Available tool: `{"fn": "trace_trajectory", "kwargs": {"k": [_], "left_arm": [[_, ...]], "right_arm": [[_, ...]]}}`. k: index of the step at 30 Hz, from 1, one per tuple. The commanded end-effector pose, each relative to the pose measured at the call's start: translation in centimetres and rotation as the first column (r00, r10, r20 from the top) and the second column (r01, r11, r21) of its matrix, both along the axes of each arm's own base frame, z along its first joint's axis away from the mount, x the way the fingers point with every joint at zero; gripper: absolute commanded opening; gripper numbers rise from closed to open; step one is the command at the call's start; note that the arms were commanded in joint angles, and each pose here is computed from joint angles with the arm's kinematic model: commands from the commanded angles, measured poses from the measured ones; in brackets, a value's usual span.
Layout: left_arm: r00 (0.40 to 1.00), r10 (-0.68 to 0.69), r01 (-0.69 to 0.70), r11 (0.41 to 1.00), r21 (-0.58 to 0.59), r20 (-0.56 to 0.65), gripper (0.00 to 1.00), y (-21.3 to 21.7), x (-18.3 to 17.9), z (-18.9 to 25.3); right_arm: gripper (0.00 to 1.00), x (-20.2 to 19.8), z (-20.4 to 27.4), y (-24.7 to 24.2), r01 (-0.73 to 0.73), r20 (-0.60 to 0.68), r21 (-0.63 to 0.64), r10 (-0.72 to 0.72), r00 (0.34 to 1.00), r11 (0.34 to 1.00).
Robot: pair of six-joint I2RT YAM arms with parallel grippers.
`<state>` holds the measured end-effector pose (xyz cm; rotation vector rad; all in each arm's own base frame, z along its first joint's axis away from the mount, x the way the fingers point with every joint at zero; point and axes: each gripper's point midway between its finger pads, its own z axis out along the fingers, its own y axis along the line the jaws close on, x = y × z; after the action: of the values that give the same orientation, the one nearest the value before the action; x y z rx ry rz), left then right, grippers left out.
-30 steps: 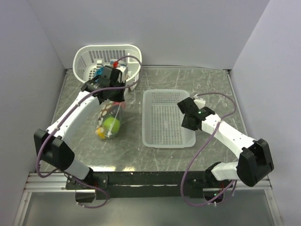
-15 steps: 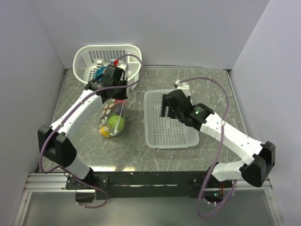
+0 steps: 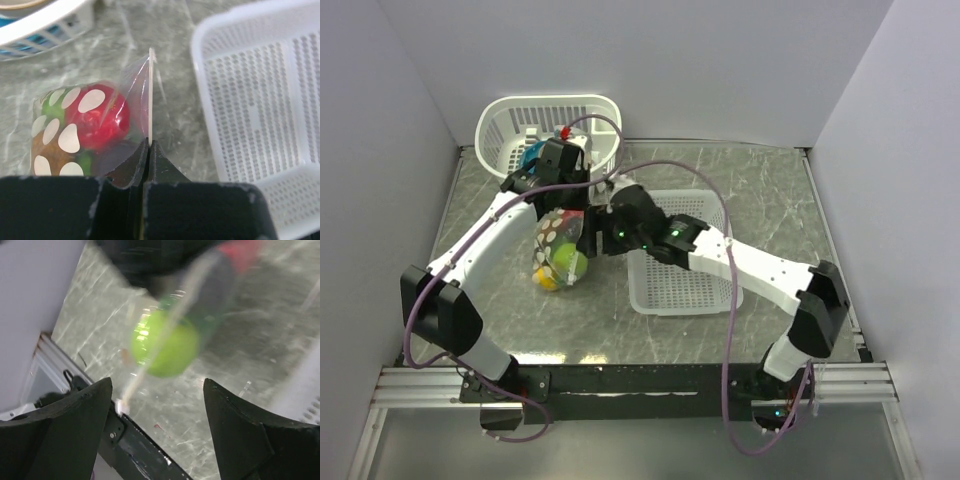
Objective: Open the zip-top bag and remove the fake food
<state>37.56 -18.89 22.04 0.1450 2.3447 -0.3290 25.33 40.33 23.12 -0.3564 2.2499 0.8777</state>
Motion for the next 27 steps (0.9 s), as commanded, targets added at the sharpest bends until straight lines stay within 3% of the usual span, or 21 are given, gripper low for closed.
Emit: {"fn": "trace_trajectory", "kwargs": {"k": [1, 2, 3, 4, 5, 7, 9, 12, 13, 16, 18, 22, 27], "left_arm": [[0.974, -0.218, 0.223, 0.972, -0.076, 0.061, 0.01, -2.4, -2.0, 3.0], [0.952, -0.291, 0.295, 0.955, -0.031, 0.095, 0.01, -2.2, -2.4, 3.6], [0.914, -0.401, 0.404, 0.914, -0.04, 0.069, 0.01, -2.8, -4.2, 3.5], [0.894, -0.44, 0.442, 0.897, -0.009, 0.084, 0.01, -2.2, -4.9, 4.3], [0.852, -0.512, 0.507, 0.859, 0.073, 0.104, 0.01, -1.4, -5.2, 4.3], [0.81, -0.577, 0.571, 0.817, 0.082, 0.101, 0.01, -0.4, -6.7, 4.4], [0.74, -0.662, 0.65, 0.749, 0.128, 0.117, 0.01, 0.4, -8.2, 5.0], [0.598, -0.799, 0.789, 0.601, 0.127, 0.059, 0.01, 0.7, -12.1, 4.5], [0.51, -0.859, 0.853, 0.512, 0.105, 0.043, 0.01, 0.8, -14.3, 4.4], [0.423, -0.904, 0.896, 0.428, 0.122, 0.066, 0.01, 0.8, -16.0, 5.1], [0.387, -0.919, 0.914, 0.392, 0.101, 0.074, 0.01, 0.7, -17.0, 5.0], [0.39, -0.917, 0.913, 0.397, 0.097, 0.083, 0.01, 0.5, -16.8, 5.0], [0.352, -0.933, 0.932, 0.356, 0.063, 0.076, 0.01, 0.4, -17.8, 4.9]], "right_arm": [[0.84, 0.6, 4.2, 0.3, -0.037, 0.286, -0.119, 0.071, 0.956, 0.992], [0.86, -1.1, 6.0, -0.2, -0.057, 0.37, -0.131, 0.102, 0.924, 0.99], [0.86, -1.5, 4.6, -0.9, -0.052, 0.437, -0.169, 0.122, 0.891, 0.984], [0.88, -1.8, 5.1, -1.9, -0.047, 0.552, -0.242, 0.177, 0.815, 0.969], [0.88, -3.2, 7.6, -3.6, -0.017, 0.647, -0.22, 0.158, 0.746, 0.975], [0.91, -3.1, 6.5, -5.8, 0.037, 0.733, -0.225, 0.144, 0.664, 0.974], [0.93, -3.5, 7.7, -7.9, 0.044, 0.771, -0.17, 0.105, 0.628, 0.984], [0.95, -3.4, 8.5, -9.9, 0.046, 0.806, -0.156, 0.1, 0.584, 0.987], [0.95, -3.4, 8.7, -10.3, 0.033, 0.813, -0.16, 0.112, 0.572, 0.987], [0.96, -3.2, 7.9, -9.9, -0.043, 0.813, -0.173, 0.167, 0.558, 0.984], [0.96, -3.8, 8.1, -8.7, -0.138, 0.813, -0.169, 0.217, 0.541, 0.976], [0.96, -5.2, 7.1, -5.7, -0.304, 0.777, -0.198, 0.338, 0.531, 0.932], [0.93, -5.9, 6.8, -3.1, -0.401, 0.764, -0.197, 0.397, 0.508, 0.894]]}}
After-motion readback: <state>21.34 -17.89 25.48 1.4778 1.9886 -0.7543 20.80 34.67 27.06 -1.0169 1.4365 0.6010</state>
